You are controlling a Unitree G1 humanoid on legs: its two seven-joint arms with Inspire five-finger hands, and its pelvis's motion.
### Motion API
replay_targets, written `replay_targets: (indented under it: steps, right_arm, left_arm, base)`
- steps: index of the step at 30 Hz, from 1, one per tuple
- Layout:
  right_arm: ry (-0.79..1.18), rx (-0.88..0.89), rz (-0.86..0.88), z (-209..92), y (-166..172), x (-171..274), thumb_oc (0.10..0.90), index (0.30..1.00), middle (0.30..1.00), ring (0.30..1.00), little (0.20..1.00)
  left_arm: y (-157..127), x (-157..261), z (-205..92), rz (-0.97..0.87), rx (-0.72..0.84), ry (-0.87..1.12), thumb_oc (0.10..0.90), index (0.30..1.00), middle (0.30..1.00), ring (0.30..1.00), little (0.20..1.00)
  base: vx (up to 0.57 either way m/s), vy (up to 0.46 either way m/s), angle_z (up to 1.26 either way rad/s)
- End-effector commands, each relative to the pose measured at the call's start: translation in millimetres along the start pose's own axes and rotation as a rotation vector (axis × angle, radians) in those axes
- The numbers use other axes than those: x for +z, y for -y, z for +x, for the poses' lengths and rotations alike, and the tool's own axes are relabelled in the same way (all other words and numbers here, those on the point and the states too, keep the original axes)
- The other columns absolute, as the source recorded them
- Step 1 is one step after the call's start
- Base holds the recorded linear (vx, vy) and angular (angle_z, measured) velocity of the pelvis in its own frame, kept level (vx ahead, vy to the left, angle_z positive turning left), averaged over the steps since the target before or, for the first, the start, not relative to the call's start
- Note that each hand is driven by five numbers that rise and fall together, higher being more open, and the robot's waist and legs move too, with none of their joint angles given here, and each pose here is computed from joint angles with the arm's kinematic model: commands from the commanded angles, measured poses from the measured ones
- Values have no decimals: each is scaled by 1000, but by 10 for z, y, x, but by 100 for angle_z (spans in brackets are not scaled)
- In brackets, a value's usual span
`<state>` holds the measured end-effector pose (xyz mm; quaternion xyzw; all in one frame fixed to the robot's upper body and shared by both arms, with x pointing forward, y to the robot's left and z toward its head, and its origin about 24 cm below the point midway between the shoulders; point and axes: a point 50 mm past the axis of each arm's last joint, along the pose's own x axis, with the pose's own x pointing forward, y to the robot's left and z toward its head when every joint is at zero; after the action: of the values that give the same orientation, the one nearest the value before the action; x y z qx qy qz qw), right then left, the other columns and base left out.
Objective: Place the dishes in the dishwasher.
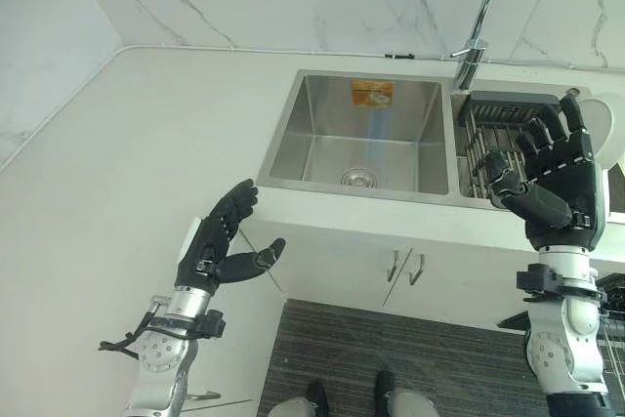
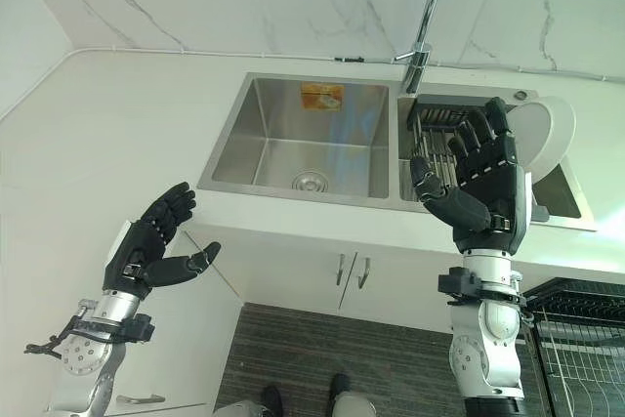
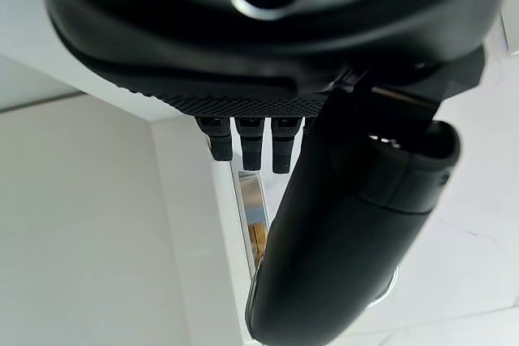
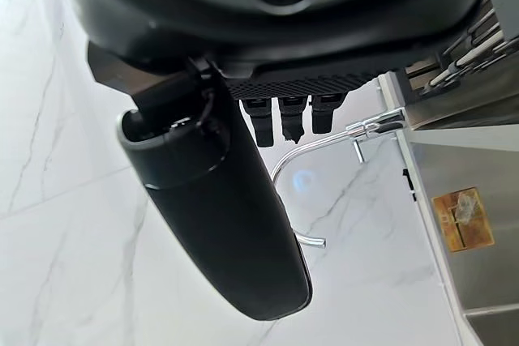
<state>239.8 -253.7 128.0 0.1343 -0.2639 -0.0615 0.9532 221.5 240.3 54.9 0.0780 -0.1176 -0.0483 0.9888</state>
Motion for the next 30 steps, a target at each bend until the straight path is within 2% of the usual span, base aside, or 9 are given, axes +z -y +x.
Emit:
replay_targets:
  steps: [1, 7, 11, 16, 19, 21, 24, 30]
  right_arm:
    - [268, 124, 27, 181, -198, 392, 800, 900, 900, 900, 900]
    - [312, 157, 52, 219, -245, 409, 800, 900, 900, 900, 900]
    - [276, 200, 23, 335, -348, 433, 800, 900, 900, 900, 900]
    - [269, 147, -7, 224, -212, 496, 800, 900, 900, 900, 900]
    - [264, 132, -12, 199, -237, 449, 800, 900, 900, 900, 900]
    - [234, 200, 15, 250, -411, 333, 800, 900, 900, 900, 900]
    - [227, 200, 21, 205, -400, 305, 800, 900, 900, 900, 900]
    - [221, 197, 24, 212, -411, 299, 800, 900, 900, 900, 900]
  left_arm:
    - [-5, 556, 258, 62, -11, 342, 800, 900, 900, 900, 900]
    - [-98, 786, 328, 62, 93, 488, 800, 900, 900, 900, 900]
    - [-138, 854, 284, 68, 127, 496, 800, 900, 900, 900, 900]
    - [44, 780, 286, 37, 22, 469, 800, 900, 900, 900, 900]
    - [141, 730, 294, 35, 21, 436, 800, 900, 900, 900, 900]
    - [41, 659, 137, 67, 107, 398, 800, 900, 900, 900, 900]
    - [-68, 651, 109, 91, 129, 389, 800, 900, 900, 900, 900]
    - [-153, 394, -29, 149, 159, 271, 800, 900, 900, 900, 900]
  base:
    - [-169, -323, -25]
    - [-107, -611, -6]
    - [-47, -659, -22]
    - [-47, -475, 39]
    - [51, -107, 42]
    - [164, 27, -79]
    - [100, 40, -200]
    - [65, 22, 15]
